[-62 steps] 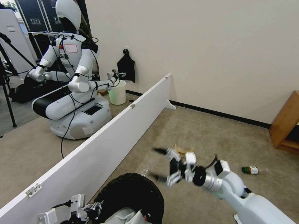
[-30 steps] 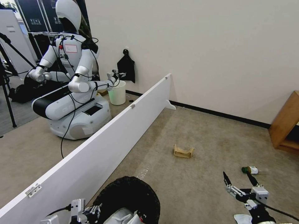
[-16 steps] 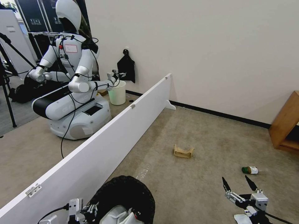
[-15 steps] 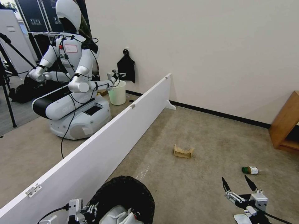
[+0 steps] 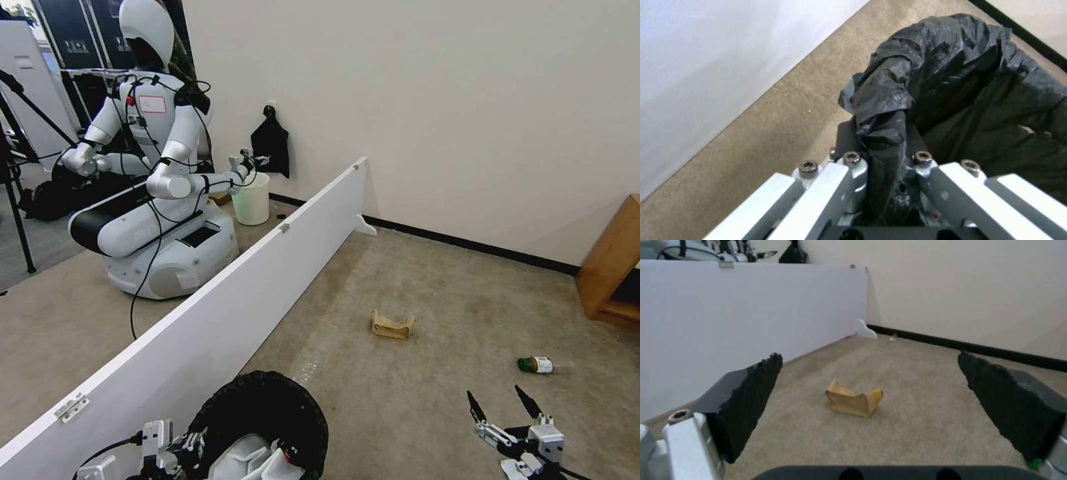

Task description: Pick up the trash bin, then pick up the garbage from the floor and place it into the trash bin.

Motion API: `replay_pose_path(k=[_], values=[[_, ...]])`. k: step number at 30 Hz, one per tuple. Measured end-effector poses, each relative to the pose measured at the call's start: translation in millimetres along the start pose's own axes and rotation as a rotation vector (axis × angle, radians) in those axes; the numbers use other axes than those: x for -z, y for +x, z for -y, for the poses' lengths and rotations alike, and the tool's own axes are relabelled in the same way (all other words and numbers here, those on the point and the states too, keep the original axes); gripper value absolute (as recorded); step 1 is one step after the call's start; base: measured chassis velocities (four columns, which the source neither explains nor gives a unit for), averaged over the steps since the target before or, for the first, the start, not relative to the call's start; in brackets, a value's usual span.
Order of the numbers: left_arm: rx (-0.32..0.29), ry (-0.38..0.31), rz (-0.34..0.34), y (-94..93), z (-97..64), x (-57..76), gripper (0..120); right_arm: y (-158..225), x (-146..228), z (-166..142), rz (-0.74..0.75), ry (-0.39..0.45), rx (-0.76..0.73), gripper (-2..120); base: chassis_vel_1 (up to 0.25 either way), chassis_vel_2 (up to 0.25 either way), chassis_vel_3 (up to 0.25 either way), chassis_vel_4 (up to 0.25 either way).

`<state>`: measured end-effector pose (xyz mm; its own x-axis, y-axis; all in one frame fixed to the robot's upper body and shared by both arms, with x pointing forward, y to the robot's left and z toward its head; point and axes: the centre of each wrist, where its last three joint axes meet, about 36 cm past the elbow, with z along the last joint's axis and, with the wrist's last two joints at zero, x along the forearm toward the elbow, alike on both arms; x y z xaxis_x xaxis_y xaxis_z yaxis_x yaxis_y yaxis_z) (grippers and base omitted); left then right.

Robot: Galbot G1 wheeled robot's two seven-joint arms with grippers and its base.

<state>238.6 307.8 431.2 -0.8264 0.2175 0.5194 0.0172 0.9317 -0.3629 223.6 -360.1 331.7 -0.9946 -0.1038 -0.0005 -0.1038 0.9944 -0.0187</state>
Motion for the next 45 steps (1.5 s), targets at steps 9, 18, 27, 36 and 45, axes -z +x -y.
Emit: replay_pose_path(k=[9,18,27,36,45], values=[[-0.002,0.003,0.020,0.6,1.4,11.7,4,2.6,-1.1,-1.2,-0.007,-0.002,0.007,100,0.000,0.000,0.000,0.000],[-0.002,-0.018,0.056,5.2,1.9,32.5,4,0.4,-1.7,-5.9,-0.009,-0.003,0.029,100,0.000,0.000,0.000,0.000],[-0.013,-0.016,0.056,4.8,3.8,31.4,4,1.6,-3.6,-9.5,-0.019,0.002,0.037,100,0.000,0.000,0.000,0.000],[-0.028,-0.013,0.055,6.3,3.6,30.4,4,3.0,-4.9,-12.4,-0.023,0.008,0.043,100,0.000,0.000,0.000,0.000],[-0.027,-0.012,0.051,7.7,3.6,28.5,4,3.2,-4.7,-12.8,-0.022,0.010,0.047,100,-0.023,-0.028,-0.031,-0.030]])
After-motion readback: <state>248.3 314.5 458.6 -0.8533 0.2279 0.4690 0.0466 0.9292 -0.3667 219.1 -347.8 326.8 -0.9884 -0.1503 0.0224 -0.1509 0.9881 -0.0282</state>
